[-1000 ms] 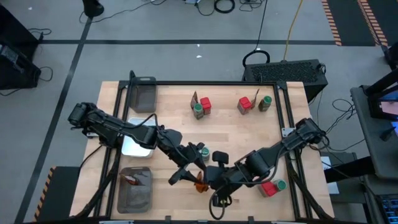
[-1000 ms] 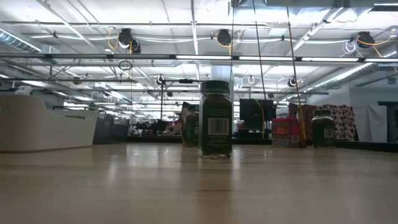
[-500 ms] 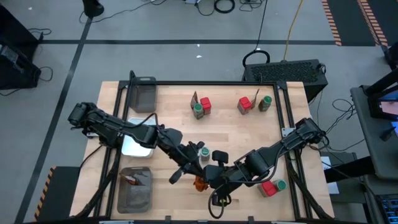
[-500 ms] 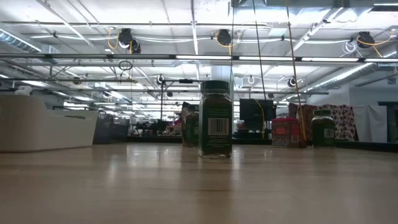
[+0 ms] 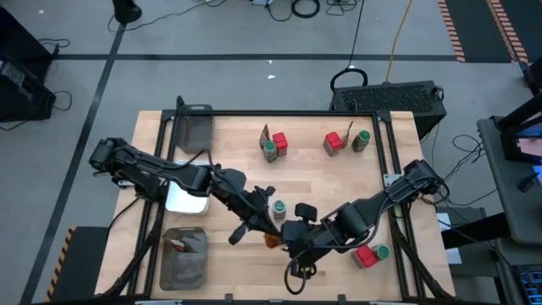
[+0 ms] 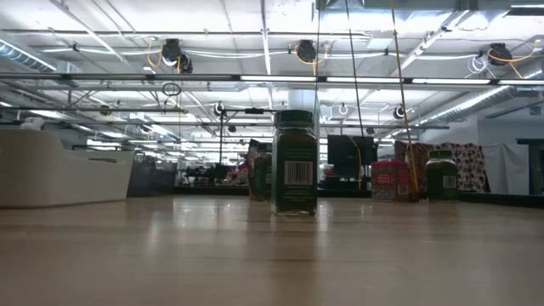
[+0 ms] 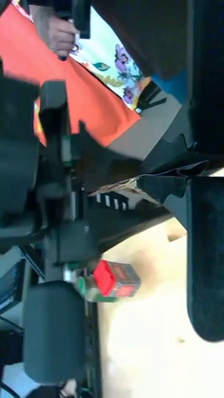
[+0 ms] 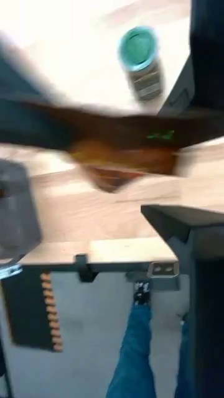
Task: Sort spices by type
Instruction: Put the orange seasoning bag into the bottom black bin
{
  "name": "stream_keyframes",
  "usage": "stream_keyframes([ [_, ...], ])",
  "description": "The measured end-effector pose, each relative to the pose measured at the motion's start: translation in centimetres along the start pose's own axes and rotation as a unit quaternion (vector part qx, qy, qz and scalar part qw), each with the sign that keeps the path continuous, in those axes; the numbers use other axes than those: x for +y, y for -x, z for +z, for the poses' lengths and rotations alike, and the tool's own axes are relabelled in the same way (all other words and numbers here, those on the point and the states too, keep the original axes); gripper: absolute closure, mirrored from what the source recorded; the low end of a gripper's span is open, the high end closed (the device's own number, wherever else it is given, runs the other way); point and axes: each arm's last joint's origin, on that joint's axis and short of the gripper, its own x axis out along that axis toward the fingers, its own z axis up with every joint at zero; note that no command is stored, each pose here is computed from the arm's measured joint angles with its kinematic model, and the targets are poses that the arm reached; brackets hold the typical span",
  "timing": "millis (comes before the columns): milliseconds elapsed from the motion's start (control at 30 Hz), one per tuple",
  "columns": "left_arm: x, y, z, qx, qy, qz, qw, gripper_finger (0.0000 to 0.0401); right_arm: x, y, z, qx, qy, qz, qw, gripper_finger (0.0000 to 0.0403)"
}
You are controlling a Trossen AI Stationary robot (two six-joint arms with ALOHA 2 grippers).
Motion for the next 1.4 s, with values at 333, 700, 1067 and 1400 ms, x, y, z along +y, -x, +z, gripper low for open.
stream_keyframes([
  [333,-1.9,5.9,1.8,0.006,-0.003,0.124,0.992,0.04,-0.4,3.8,-2.2,0.042,-0.04,-0.041,0.997,0.0196],
  [700,-3.7,9.1,0.3,0.109,0.07,0.1,0.987,0.0401,-0.4,4.5,-2.1,-0.009,-0.03,-0.077,0.997,0.0195],
  [1067,-4.4,10.5,-0.2,0.105,0.075,0.243,0.961,0.0401,-0.6,4.3,-1.8,-0.014,-0.026,-0.075,0.997,0.0195],
  [1400,-5.6,10.7,0.0,0.09,0.07,0.238,0.965,0.0401,-0.5,4.3,-1.6,-0.022,-0.026,-0.069,0.997,0.0195],
])
